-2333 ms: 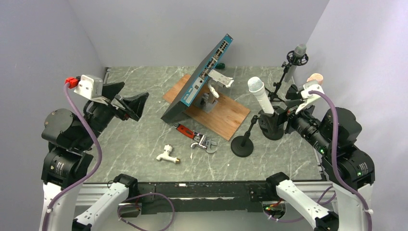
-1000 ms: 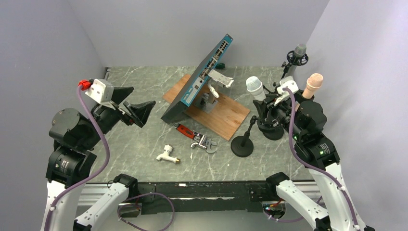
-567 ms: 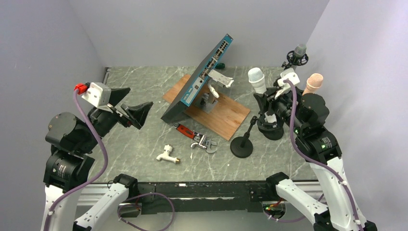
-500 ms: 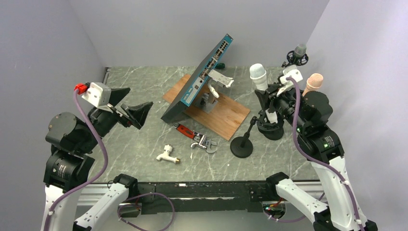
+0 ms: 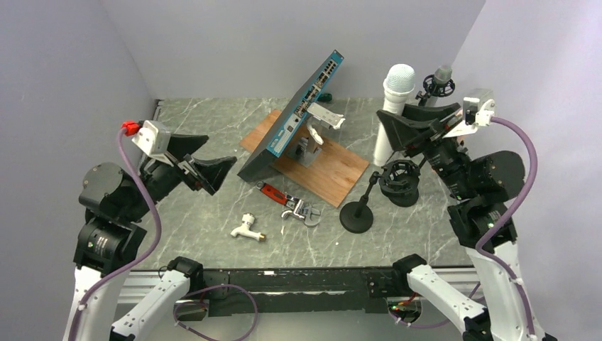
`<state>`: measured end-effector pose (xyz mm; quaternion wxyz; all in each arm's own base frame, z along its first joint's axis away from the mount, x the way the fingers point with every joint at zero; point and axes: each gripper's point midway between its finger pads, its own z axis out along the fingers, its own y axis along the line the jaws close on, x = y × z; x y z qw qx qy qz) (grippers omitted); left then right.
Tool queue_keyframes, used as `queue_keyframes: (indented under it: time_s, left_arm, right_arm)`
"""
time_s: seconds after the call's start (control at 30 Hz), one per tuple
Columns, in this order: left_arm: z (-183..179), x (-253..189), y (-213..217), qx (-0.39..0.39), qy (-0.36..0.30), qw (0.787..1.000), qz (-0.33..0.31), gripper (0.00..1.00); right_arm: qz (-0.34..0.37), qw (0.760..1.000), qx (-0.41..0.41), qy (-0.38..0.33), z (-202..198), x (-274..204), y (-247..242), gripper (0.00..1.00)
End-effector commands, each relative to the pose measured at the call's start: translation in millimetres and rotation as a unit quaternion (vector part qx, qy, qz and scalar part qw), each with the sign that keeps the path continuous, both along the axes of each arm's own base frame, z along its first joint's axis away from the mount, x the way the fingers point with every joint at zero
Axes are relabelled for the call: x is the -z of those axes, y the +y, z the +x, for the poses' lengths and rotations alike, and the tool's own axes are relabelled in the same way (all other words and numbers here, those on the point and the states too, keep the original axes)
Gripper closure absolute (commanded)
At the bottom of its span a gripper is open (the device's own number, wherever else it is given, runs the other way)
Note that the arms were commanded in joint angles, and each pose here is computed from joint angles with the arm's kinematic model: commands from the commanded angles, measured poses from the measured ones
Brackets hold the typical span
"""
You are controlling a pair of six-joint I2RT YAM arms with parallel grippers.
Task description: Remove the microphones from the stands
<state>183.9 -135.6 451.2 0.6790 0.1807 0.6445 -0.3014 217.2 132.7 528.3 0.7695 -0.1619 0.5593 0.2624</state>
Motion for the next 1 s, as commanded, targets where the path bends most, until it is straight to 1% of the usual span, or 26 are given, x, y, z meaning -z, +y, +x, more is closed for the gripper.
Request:
queue_keyframes:
  time_s: [0.0,0.1,0.2,0.3,0.4,0.47,0.53,0.7,0.8,0.97]
  left_arm:
    - [-6.4,0.6,-30.8,0.093,0.022,0.994,-0.051,0.01]
    - [-7.2,5.2,-50.6,0.155,0.050,0.983,-0.083,0.01]
    - [-10.5,3.9,-70.7,0.232,0.073,0.962,-0.124,0.01]
    - [-20.5,4.9,-88.7,0.310,0.081,0.935,-0.154,0.01]
    - [-29.4,11.9,-112.0,0.360,0.092,0.916,-0.154,0.01]
    - [-30.2,19.9,-128.8,0.366,0.103,0.913,-0.145,0.01]
    - [-26.4,27.0,-141.1,0.355,0.111,0.918,-0.135,0.01]
    - [-12.5,30.0,-161.6,0.320,0.119,0.932,-0.121,0.06]
    - [-9.4,25.1,-175.8,0.325,0.121,0.930,-0.121,0.08]
    - [-11.2,19.6,-206.5,0.350,0.128,0.921,-0.114,0.14]
  right_arm:
    - [0.144,0.970,-0.194,0.011,-23.2,-17.5,48.4,1.00]
    - [0.206,0.935,-0.281,0.067,-21.8,2.4,69.4,1.00]
    - [0.238,0.906,-0.333,0.109,-18.3,29.9,83.4,1.00]
    - [0.259,0.892,-0.349,0.127,-16.6,48.0,91.0,1.00]
    - [0.272,0.882,-0.352,0.155,-14.8,63.2,99.4,1.00]
    - [0.278,0.878,-0.353,0.168,-15.9,69.3,103.3,1.00]
    - [0.282,0.876,-0.351,0.175,-16.4,73.9,105.4,1.00]
    - [0.285,0.871,-0.358,0.180,-23.3,76.9,111.4,1.00]
    - [0.283,0.872,-0.358,0.178,-25.8,75.7,113.1,1.00]
    - [0.276,0.880,-0.347,0.172,-27.2,67.7,110.2,1.00]
